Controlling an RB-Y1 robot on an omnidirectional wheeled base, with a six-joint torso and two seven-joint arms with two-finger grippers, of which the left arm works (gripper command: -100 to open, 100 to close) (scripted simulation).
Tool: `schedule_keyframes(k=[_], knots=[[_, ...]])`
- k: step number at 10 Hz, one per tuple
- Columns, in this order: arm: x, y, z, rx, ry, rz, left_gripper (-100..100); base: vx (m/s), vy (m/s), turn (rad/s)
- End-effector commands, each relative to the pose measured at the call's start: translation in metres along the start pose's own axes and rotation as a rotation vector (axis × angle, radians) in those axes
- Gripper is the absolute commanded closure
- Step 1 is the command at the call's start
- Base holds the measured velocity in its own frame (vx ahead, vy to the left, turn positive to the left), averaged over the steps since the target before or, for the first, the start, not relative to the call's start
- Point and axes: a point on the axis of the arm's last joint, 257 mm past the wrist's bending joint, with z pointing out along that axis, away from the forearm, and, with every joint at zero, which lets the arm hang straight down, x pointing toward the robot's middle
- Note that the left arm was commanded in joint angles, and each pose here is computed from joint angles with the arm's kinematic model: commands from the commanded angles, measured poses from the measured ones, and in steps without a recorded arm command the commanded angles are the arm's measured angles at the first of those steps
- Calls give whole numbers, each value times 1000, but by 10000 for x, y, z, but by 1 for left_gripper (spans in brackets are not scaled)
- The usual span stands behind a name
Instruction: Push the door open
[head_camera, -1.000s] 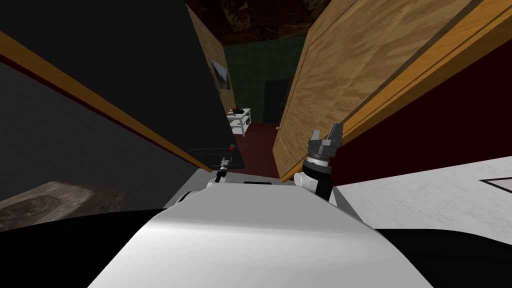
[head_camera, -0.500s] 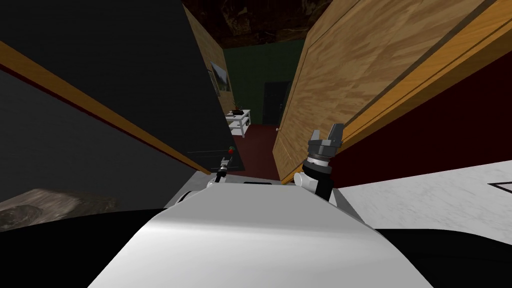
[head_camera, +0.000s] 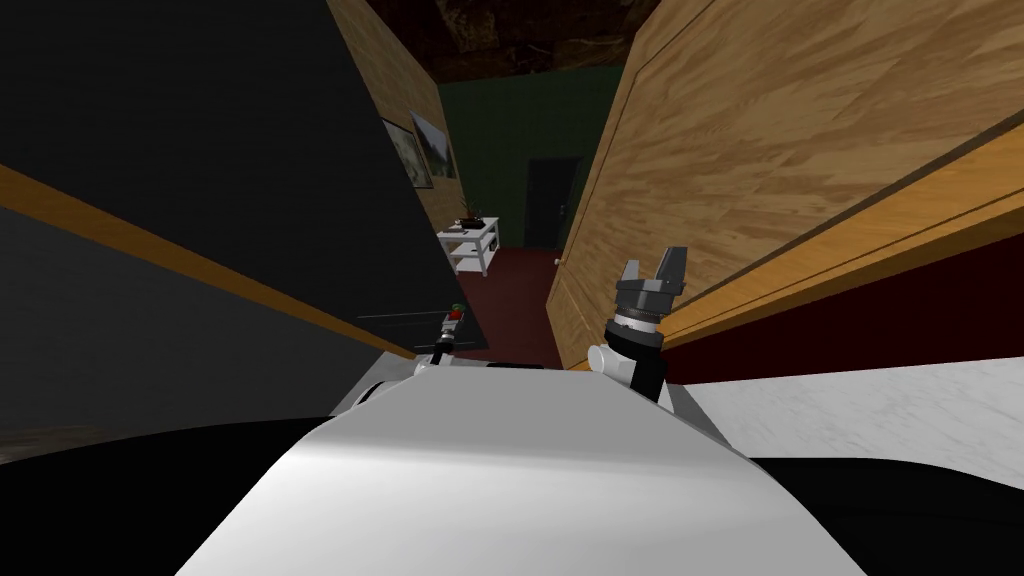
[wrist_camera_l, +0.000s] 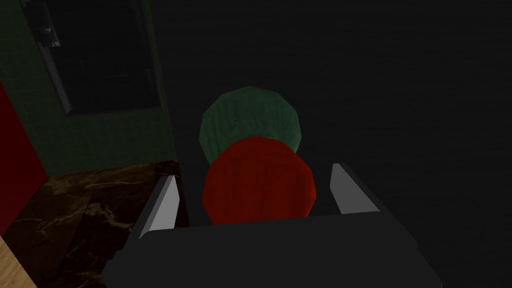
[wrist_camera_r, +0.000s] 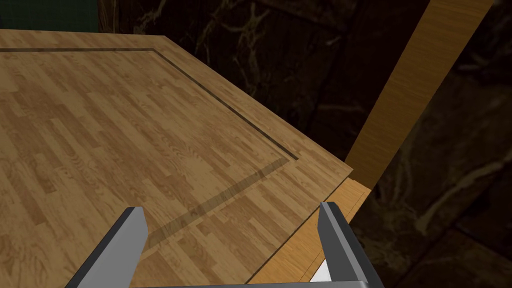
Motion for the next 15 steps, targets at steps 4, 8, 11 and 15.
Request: schedule_keyframes(k=[4, 8, 11, 15], knots=[[0, 0, 0, 0, 0, 0, 100, 5, 3, -2], [12, 13, -8, -6, 3, -32, 100, -3, 1, -2], [-1, 24, -3, -16, -3, -98, 100, 17, 7, -7], [-22, 43, 5, -32, -14, -200, 100, 29, 8, -15]])
